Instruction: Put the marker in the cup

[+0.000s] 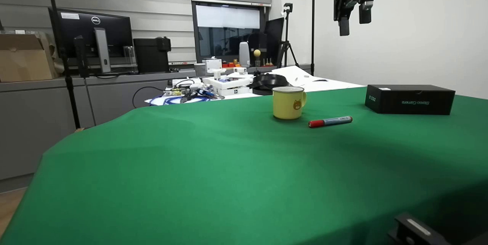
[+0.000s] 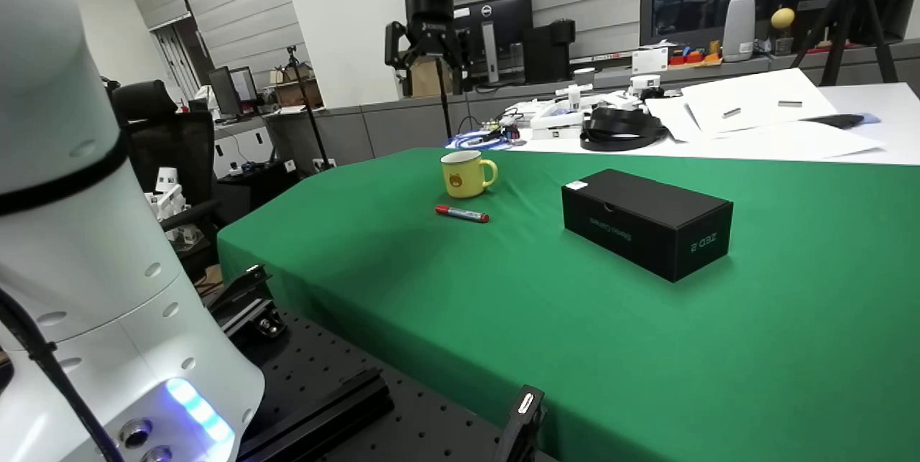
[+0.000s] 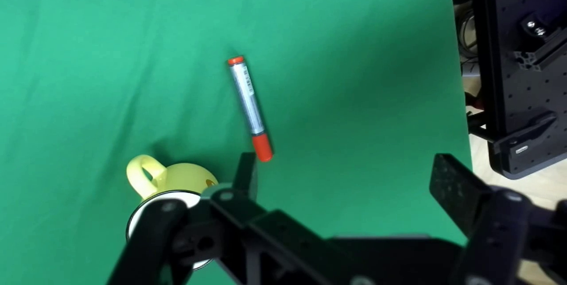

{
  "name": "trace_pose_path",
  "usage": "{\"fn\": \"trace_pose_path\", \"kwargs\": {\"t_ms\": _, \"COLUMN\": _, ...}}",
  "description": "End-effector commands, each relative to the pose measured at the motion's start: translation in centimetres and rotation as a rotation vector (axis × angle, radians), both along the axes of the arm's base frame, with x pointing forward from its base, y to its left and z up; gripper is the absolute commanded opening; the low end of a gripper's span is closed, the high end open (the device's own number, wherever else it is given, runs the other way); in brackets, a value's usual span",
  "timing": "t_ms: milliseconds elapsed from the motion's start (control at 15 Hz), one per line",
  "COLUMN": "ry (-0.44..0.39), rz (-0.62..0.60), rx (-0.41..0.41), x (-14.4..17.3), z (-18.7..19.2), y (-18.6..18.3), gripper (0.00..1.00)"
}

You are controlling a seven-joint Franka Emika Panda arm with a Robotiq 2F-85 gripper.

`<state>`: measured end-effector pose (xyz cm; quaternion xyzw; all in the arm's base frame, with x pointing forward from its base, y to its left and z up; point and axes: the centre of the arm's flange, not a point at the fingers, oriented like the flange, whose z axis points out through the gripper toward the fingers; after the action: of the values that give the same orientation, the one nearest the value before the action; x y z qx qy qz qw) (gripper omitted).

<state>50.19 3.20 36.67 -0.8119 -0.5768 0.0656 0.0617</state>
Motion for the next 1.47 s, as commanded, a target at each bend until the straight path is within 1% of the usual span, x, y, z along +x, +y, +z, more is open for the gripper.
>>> {"fn": "trace_pose_path", "kwargs": {"t_ms": 0, "ry": 0.000, "rz": 0.001, "rx": 0.000, "x": 0.0, "z": 0.0, "y": 0.0, "gripper": 1.00}}
{"fn": "trace_pose_path", "kwargs": {"t_ms": 133, "ry": 0.000, "rz": 0.001, "rx": 0.000, "x": 0.0, "z": 0.0, "y": 0.0, "gripper": 1.00}}
{"fn": "trace_pose_path", "kwargs": {"t_ms": 200, "ry": -0.033, "rz": -0.001, "rx": -0.035, "x": 0.3, "z": -0.2, "y": 0.0, "gripper": 1.00}}
{"fn": "trace_pose_path", "kwargs": {"t_ms": 467, "ry": -0.139, "rz": 0.021, "rx": -0.100, "x": 1.9, "z": -1.4, "y": -0.3, "gripper": 1.00}}
{"fn": "trace_pose_path", "kwargs": {"t_ms": 600, "ry": -0.190, "rz": 0.038, "rx": -0.114, "x": 2.9, "z": -2.2, "y": -0.7, "gripper": 1.00}}
{"fn": "trace_pose_path", "kwargs": {"t_ms": 733, "ry": -0.214, "rz": 0.042, "rx": -0.100, "x": 4.1, "z": -3.5, "y": -1.0, "gripper": 1.00}}
{"fn": "trace_pose_path", "kwargs": {"t_ms": 867, "ry": -0.222, "rz": 0.036, "rx": -0.092, "x": 5.2, "z": -5.1, "y": -1.1, "gripper": 1.00}}
{"fn": "trace_pose_path", "kwargs": {"t_ms": 1000, "ry": -0.206, "rz": 0.015, "rx": -0.084, "x": 5.8, "z": -6.8, "y": -0.9, "gripper": 1.00}}
{"fn": "trace_pose_path", "kwargs": {"t_ms": 1200, "ry": -0.187, "rz": 0.011, "rx": -0.095, "x": 5.7, "z": -9.2, "y": -0.1, "gripper": 1.00}}
{"fn": "trace_pose_path", "kwargs": {"t_ms": 1400, "ry": -0.159, "rz": 0.006, "rx": -0.086, "x": 5.2, "z": -11.7, "y": 0.8, "gripper": 1.00}}
